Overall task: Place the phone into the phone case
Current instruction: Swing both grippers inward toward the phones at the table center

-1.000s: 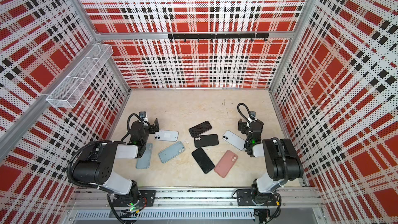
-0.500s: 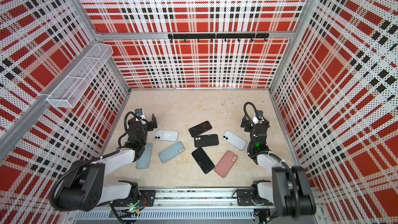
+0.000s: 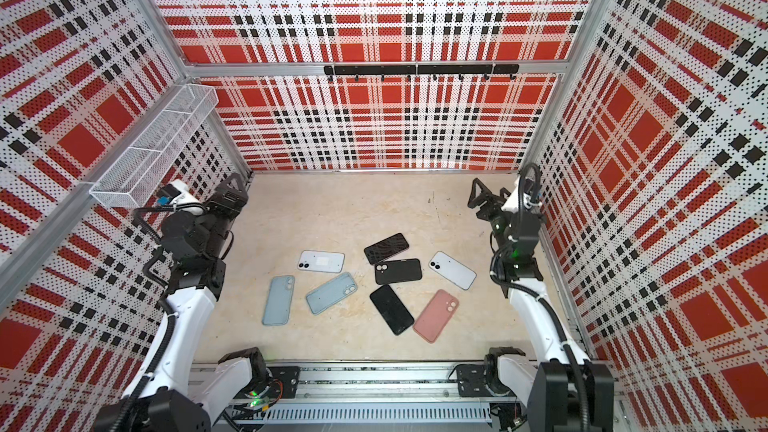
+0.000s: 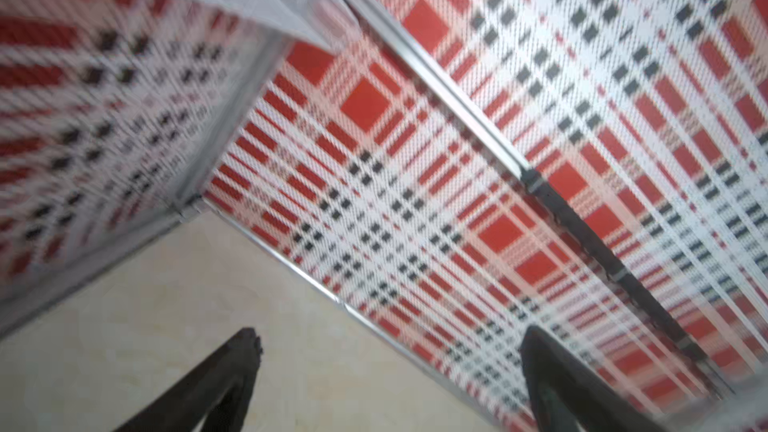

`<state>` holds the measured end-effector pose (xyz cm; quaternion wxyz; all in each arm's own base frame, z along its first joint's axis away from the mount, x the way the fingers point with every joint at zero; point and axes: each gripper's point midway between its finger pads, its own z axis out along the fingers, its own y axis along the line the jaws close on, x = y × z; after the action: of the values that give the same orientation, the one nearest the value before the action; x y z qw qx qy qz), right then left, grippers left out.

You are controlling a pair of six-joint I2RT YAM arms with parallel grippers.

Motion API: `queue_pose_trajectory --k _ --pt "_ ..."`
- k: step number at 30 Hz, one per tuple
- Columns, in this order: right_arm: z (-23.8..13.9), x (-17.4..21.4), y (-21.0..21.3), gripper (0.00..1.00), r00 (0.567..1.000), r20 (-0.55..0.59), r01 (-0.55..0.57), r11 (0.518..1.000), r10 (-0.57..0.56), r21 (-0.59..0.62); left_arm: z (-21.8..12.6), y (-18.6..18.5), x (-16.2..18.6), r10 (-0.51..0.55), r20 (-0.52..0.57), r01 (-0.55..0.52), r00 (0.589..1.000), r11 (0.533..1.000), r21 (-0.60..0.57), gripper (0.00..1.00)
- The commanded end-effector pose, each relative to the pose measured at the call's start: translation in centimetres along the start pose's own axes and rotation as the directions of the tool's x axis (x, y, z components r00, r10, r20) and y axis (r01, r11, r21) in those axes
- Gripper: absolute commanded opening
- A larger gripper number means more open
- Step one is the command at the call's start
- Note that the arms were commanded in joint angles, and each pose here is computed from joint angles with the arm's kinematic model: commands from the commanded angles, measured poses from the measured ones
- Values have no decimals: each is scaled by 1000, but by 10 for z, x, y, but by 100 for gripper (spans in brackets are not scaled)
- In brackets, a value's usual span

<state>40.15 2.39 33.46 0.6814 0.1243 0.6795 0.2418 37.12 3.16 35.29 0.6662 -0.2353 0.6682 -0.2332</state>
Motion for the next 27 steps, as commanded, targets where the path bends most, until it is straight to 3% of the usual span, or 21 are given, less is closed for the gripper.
queue_pose_trajectory --k 1,3,4,8,10,12,14,18,22,27 --pt "13 48 7 100 958 -285 -3 1000 -6 -31 -6 -39 52 189 -261 -185 947 982 41 99" --pt "21 68 4 100 921 -389 -14 1000 15 4 -7 -55 79 352 -344 -351 870 934 67 99" --pt "24 79 3 100 896 -442 -22 1000 26 15 -8 -63 94 444 -380 -442 812 892 96 99" --pt "27 120 4 100 790 -613 15 1000 -3 14 -11 -81 152 731 -456 -709 507 655 261 99" --pt "26 143 4 100 724 -690 18 1000 -3 14 -9 -81 179 760 -522 -724 387 601 339 99" --pt "25 165 9 100 653 -757 15 1000 -22 -16 -4 -77 202 718 -615 -687 327 627 366 99" --pt "25 188 15 100 578 -814 11 998 -52 -56 -2 -79 229 657 -696 -610 288 686 395 99" --pt "27 232 20 100 448 -890 -9 995 -86 -101 -4 -85 273 480 -822 -432 305 839 330 99" --pt "36 268 22 100 377 -924 -65 993 -65 -96 -13 -93 319 288 -909 -214 302 949 229 99" --pt "39 301 29 100 308 -947 -76 990 -93 -122 -21 -91 359 141 -950 -79 279 989 124 99"
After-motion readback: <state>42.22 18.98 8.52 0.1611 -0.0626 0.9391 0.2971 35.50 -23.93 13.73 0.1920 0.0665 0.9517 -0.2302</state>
